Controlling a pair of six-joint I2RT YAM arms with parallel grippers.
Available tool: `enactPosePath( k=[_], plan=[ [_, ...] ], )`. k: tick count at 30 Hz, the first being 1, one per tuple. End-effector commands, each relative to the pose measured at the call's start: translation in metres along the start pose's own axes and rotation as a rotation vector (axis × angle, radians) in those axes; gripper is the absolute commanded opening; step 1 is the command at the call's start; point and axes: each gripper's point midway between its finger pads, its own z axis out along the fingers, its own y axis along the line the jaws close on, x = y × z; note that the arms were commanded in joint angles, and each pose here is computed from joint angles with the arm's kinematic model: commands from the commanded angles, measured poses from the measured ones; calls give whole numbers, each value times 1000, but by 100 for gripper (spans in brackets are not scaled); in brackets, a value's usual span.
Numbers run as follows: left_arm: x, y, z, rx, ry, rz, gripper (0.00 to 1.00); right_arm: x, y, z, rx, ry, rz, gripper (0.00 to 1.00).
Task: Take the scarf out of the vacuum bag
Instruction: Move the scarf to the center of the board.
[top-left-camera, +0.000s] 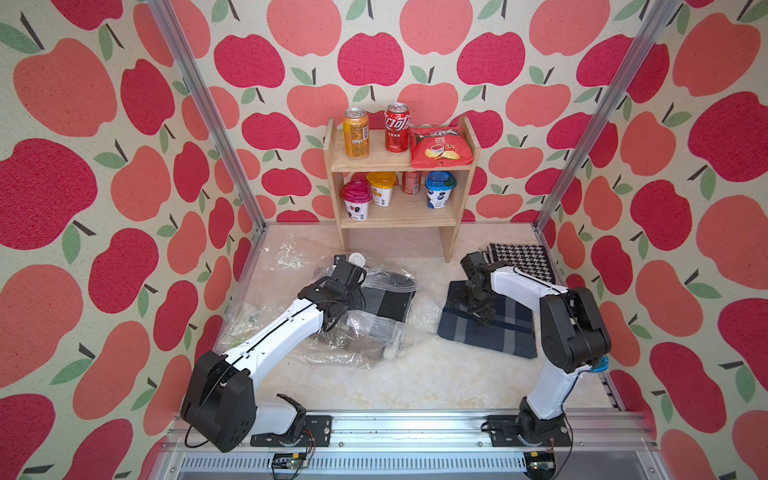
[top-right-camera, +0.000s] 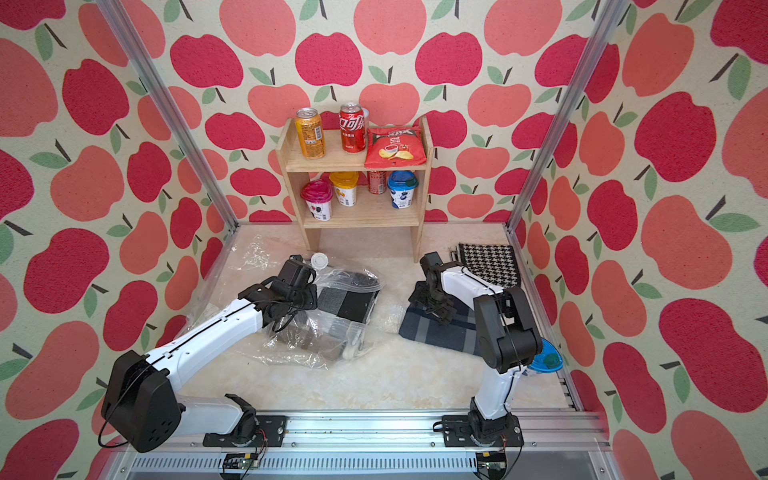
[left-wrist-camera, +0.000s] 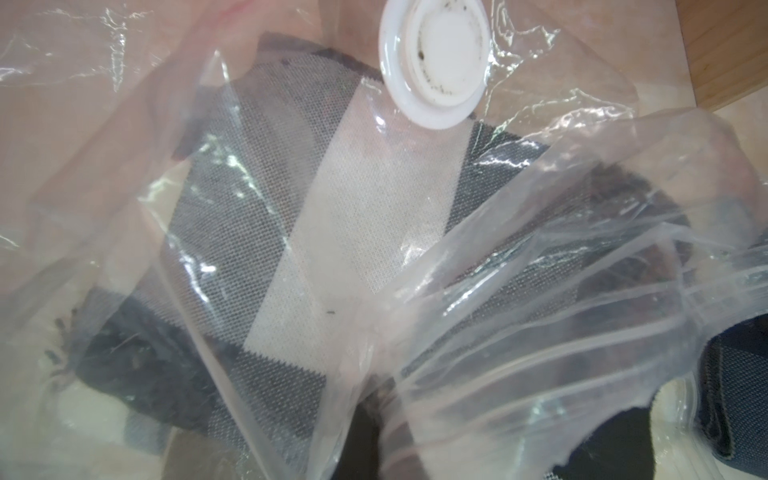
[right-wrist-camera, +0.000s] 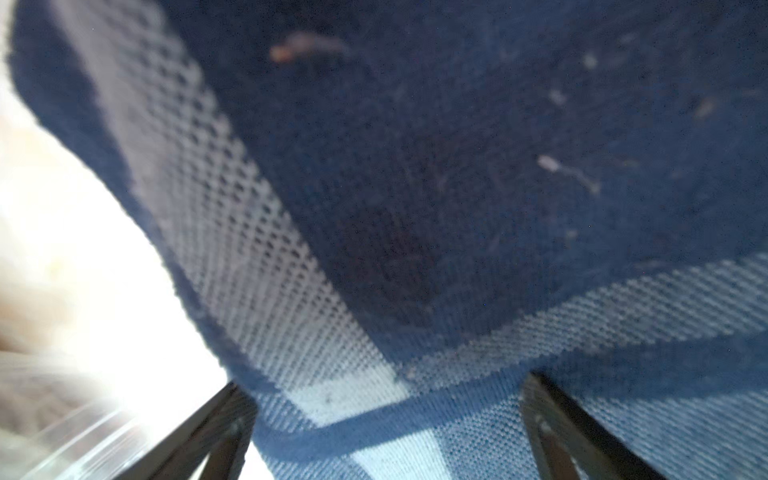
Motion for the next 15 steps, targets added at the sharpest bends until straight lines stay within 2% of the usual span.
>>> enactPosePath(
  k=[1, 5, 11, 15],
  plan=[
    [-2, 6, -3, -6, -17, -5, 0, 14, -18, 16, 96, 98, -134, 100],
    [0, 6, -3, -3, -16, -9, 0, 13, -32, 18, 171, 136, -268, 100],
    [0, 6, -4, 1, -16, -13, 0, 4, -52, 16, 238, 125, -409, 100],
    [-1, 5, -4, 4, -17, -9, 0, -3, -71, 12, 267, 116, -360, 100]
  ],
)
